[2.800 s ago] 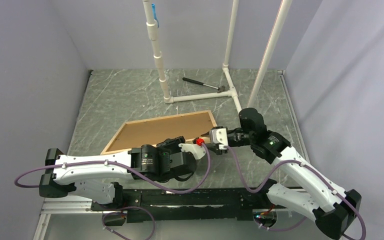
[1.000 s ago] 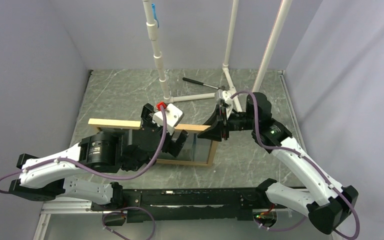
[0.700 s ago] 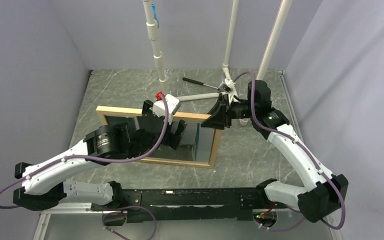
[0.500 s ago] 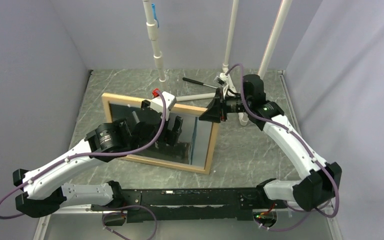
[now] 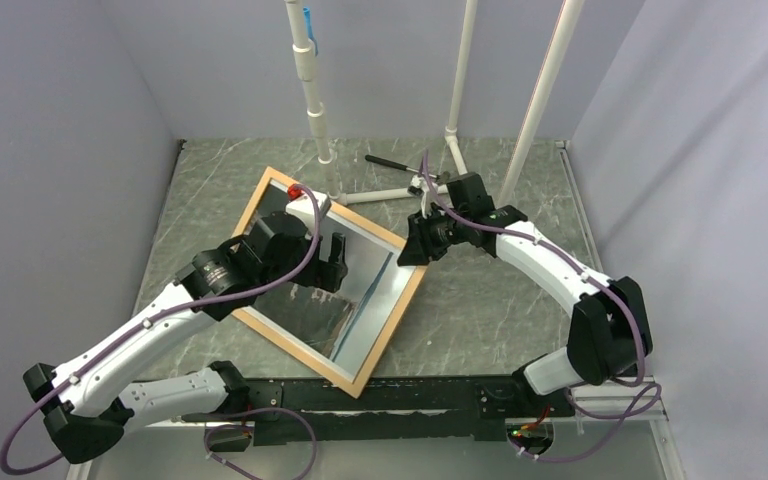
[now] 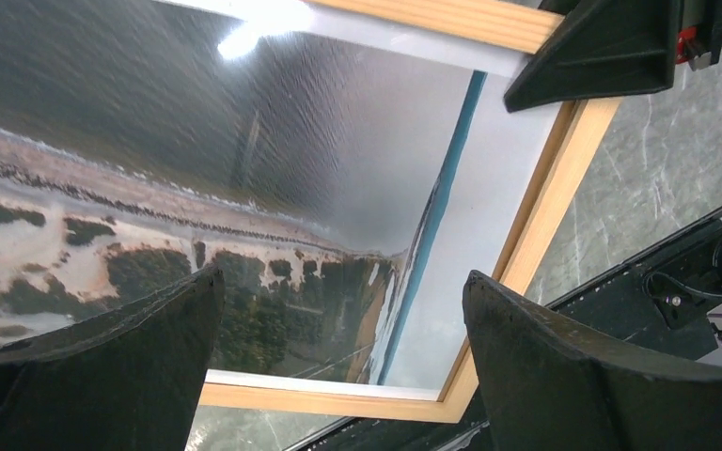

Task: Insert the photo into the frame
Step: Turn over the photo frame at the center of the board, then adjust the photo frame at the center of the board.

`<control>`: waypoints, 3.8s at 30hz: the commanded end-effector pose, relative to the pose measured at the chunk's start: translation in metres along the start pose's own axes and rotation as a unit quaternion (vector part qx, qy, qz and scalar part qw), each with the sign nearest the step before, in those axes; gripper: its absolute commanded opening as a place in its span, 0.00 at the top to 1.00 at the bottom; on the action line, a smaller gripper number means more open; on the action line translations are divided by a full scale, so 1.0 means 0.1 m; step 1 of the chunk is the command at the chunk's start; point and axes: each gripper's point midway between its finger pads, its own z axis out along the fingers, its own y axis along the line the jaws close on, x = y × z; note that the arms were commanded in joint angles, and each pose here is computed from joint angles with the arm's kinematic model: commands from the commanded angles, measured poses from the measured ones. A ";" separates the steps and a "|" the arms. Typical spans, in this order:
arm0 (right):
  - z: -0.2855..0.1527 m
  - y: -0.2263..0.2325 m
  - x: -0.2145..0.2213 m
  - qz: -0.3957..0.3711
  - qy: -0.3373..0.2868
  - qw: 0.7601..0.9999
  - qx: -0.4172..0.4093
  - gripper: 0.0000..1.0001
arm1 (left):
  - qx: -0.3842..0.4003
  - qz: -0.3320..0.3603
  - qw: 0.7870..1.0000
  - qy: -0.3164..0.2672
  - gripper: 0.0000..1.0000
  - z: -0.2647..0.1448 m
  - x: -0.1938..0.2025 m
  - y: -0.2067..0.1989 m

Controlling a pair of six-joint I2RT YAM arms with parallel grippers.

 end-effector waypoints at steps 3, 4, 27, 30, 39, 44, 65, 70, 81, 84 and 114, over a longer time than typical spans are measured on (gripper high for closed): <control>0.24 -0.73 0.30 0.009 0.054 0.989 0.139 0.78 | 0.018 -0.034 0.999 -0.010 0.01 0.00 0.04 -0.01; 0.29 -0.78 0.34 0.013 0.060 0.988 0.143 0.71 | 0.016 -0.037 0.999 -0.009 0.01 0.00 0.06 0.00; -0.14 -0.73 -0.29 0.107 -0.132 0.959 0.228 0.00 | 0.070 -0.192 0.976 -0.077 0.00 0.21 -0.26 -0.10; -0.21 -0.66 -0.23 0.155 -0.139 0.955 0.213 0.00 | 0.074 -0.217 0.970 -0.076 0.01 0.31 -0.32 -0.05; -0.34 -0.48 0.13 0.282 -0.156 0.923 0.209 0.00 | 0.036 -0.303 0.952 -0.042 0.01 0.57 0.07 0.37; -0.18 -0.45 0.56 0.324 -0.063 0.908 0.260 0.00 | 0.016 -0.332 0.943 -0.007 0.01 0.64 0.36 0.55; 0.64 -0.16 1.29 0.337 0.067 0.903 0.258 0.34 | 0.001 -0.312 0.950 0.005 0.01 0.54 0.47 0.63; 0.74 -0.22 1.28 0.320 0.084 0.906 0.265 0.42 | 0.010 -0.311 0.950 0.000 0.01 0.53 0.45 0.61; 0.57 -0.62 1.38 0.268 0.110 0.888 0.357 0.82 | -0.006 -0.302 0.953 0.007 0.01 0.50 0.48 0.65; 0.43 -0.80 1.34 0.249 0.108 0.882 0.386 0.86 | -0.012 -0.300 0.954 0.010 0.01 0.50 0.50 0.68; -0.08 -1.04 1.22 0.285 0.080 0.891 0.344 0.26 | -0.143 -0.260 0.953 0.061 0.01 0.44 0.85 1.10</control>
